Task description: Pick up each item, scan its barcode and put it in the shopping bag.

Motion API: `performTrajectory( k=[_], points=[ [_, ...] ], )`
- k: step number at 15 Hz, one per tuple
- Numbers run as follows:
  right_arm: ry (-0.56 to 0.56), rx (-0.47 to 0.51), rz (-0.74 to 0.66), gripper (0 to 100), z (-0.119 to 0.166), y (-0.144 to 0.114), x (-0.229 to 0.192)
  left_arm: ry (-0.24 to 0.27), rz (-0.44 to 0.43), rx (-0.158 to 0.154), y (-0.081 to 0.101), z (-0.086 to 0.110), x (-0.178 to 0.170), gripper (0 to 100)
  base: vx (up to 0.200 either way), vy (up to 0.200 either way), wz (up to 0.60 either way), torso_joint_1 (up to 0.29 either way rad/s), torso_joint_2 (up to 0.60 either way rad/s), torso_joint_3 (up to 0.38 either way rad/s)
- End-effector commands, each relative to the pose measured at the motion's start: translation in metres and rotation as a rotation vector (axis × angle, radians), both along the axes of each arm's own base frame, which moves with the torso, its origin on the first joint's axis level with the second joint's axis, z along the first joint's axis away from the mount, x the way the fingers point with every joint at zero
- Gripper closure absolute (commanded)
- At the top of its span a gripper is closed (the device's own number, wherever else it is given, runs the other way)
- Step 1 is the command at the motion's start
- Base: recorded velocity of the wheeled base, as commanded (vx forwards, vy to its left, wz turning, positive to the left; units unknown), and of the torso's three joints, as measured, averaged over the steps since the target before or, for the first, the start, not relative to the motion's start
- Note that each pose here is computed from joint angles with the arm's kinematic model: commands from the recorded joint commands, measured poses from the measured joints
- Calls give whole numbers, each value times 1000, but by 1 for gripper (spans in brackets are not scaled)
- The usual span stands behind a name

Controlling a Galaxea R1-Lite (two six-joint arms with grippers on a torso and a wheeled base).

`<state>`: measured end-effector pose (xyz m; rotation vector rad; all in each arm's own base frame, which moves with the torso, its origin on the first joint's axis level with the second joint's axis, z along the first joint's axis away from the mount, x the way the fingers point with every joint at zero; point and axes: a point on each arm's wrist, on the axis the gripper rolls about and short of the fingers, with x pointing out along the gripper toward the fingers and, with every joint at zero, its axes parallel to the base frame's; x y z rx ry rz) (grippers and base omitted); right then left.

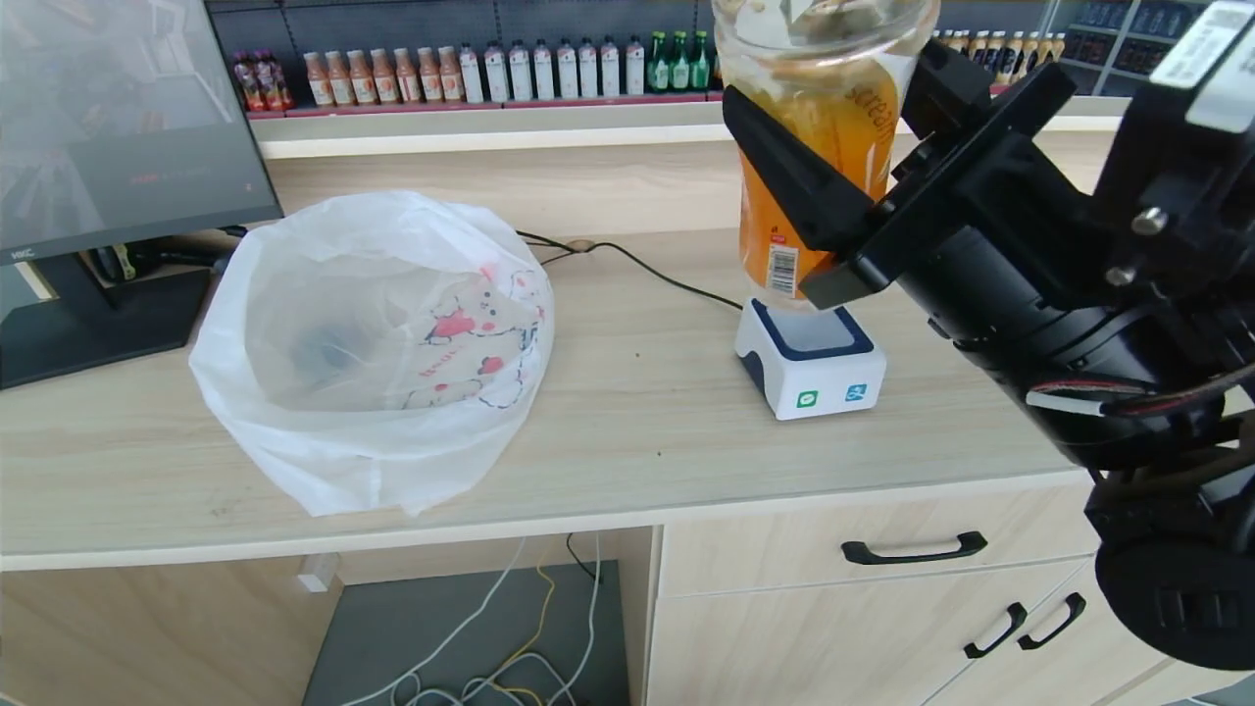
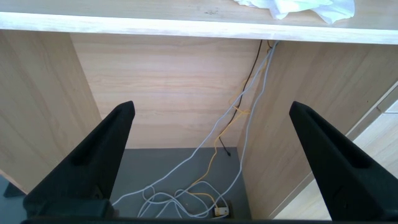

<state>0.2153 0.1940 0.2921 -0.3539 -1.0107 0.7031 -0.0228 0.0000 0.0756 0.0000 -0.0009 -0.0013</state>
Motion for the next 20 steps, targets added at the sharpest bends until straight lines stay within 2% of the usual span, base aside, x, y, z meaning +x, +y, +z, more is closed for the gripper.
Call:
performTrajectory(
  k=[1,2,3,7,9,10,14,17,20],
  points=[
    [100,79,39,100,3,-5,-9,-1,1,0,0,0,0,0,0,0,0,0,0,0],
    [126,96,43,100,3,-6,-9,-1,1,0,0,0,0,0,0,0,0,0,0,0],
    [245,187,46,100,2,-9,-9,-1,0,0,0,0,0,0,0,0,0,0,0,0],
    [472,261,30,100,-16,-17,-13,-1,0,0,0,0,0,0,0,0,0,0,0,0],
    [522,279,16,100,-26,-19,-13,-1,0,0,0,0,0,0,0,0,0,0,0,0],
    [590,368,-44,100,-33,-27,-16,1,0,2,0,0,0,0,0,0,0,0,0,0],
    [643,442,-45,100,-45,-33,-20,-1,1,0,0,0,0,0,0,0,0,0,0,0],
    [620,472,-84,100,-41,-41,-11,1,1,-3,0,0,0,0,0,0,0,0,0,0],
    [602,499,-88,100,-35,-47,-9,1,1,-3,0,0,0,0,0,200,0,-1,1,-2]
  ],
)
